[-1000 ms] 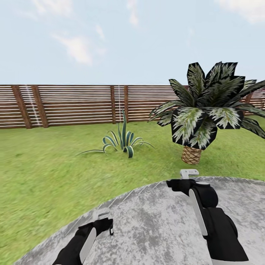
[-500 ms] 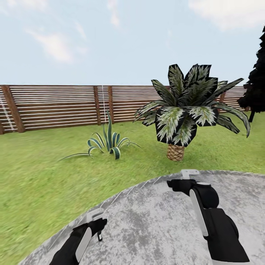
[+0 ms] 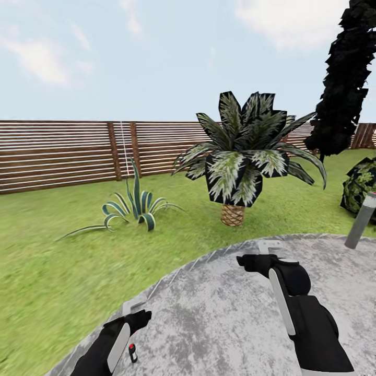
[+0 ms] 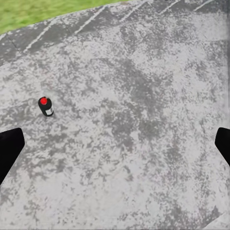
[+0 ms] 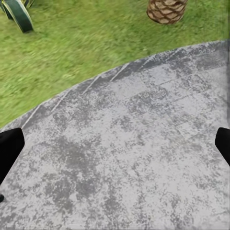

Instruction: Pick up the pesticide atomizer in the garden and spray insectifuge to fully cover both potted plants in the garden.

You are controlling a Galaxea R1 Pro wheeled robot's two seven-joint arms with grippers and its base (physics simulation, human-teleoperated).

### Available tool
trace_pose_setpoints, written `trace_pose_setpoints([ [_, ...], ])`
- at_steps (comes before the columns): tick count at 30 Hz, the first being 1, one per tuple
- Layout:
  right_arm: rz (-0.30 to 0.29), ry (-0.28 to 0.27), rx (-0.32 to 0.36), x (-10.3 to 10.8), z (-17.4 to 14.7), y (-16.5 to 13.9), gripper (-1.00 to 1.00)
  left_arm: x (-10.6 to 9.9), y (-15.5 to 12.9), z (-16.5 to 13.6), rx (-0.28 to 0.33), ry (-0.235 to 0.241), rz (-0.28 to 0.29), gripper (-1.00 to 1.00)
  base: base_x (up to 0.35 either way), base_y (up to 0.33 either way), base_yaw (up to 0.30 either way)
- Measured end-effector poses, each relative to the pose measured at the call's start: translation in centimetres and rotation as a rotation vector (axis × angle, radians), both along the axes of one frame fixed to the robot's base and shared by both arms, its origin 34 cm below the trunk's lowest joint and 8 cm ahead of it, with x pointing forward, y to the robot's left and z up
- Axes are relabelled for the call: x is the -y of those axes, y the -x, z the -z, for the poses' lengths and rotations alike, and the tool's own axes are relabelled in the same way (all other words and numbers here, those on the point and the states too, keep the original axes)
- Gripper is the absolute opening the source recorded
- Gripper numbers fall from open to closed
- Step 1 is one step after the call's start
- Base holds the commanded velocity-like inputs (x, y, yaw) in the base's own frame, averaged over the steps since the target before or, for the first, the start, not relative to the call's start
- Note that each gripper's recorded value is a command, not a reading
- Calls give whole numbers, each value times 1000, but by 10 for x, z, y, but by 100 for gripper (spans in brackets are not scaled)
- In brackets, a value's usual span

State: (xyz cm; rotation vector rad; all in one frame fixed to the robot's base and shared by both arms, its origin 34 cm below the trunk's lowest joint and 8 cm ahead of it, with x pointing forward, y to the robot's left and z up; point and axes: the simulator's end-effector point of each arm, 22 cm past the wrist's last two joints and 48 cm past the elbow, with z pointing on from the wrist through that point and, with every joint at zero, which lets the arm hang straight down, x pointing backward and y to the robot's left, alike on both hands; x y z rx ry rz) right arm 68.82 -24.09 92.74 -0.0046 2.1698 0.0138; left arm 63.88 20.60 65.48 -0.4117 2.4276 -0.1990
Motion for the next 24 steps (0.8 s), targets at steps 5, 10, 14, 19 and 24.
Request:
trace_pose_setpoints([
  [5,0,1,0,1,0,0,100,-8,-3,-3,18,-24,-25,100,242,236,-119],
  [10,-2,0,-2,0,1,0,100,-28,0,-1,8,-83,-92,100,220,262,-63],
  [14,-4,-3,-1,-2,0,1,100,-34,2,-1,4,-94,-110,100,27,37,-253],
  [19,-4,-3,1,-2,-1,1,100,-59,9,2,-62,-138,-115,100,5,7,-269],
  [24,-4,-2,4,-2,-2,1,100,-76,12,-5,-89,-133,-162,100,1,1,-272],
])
